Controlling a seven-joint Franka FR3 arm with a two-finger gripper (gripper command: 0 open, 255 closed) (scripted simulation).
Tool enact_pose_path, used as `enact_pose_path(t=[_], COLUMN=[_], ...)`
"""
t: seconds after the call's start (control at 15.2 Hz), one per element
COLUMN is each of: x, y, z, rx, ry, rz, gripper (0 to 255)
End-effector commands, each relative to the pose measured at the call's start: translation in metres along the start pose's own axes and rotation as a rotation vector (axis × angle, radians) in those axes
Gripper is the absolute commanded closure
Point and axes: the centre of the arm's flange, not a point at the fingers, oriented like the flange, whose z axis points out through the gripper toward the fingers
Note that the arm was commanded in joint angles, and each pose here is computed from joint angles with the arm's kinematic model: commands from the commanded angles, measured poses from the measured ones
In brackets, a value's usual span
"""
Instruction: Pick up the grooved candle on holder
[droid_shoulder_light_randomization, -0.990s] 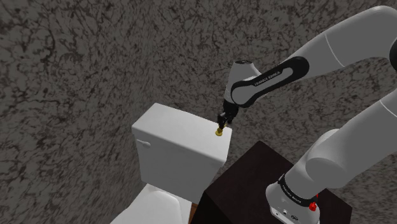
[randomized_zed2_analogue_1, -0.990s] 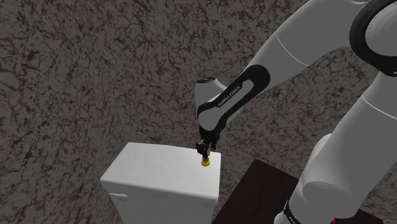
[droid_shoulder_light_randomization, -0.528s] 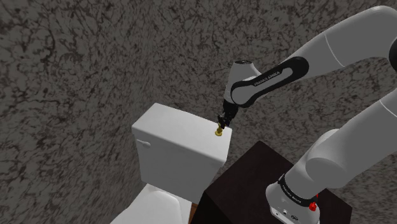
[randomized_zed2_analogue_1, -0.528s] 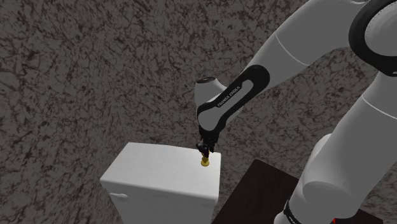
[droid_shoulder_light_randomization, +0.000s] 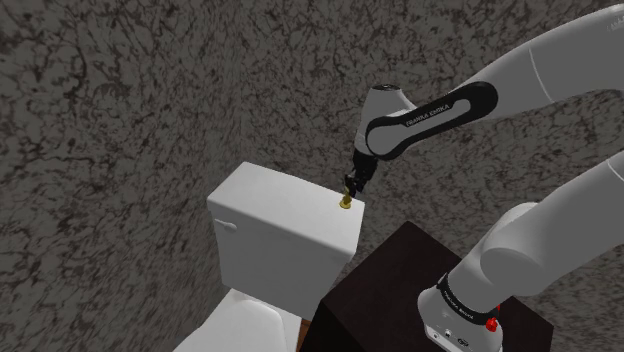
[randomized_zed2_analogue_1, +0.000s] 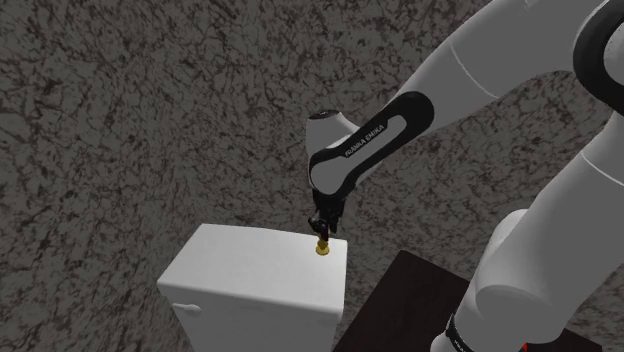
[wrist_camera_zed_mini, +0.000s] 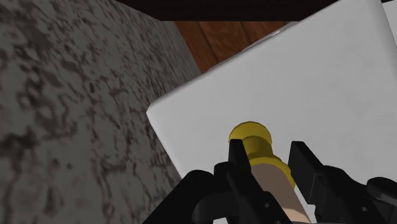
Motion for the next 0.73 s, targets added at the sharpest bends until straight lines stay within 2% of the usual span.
enact_pose_path(t=[0.0, 0.53, 0.66], x=[-0.002, -0.004, -0.004], y=[0.0, 0.001, 0.001], z=[-0.011, -0.053, -0.054], rx=[0.0, 0.0, 0.0], ry=[-0.001, -0.001, -0.001], rz=[0.0, 0.0, 0.0], gripper=[255, 255, 255])
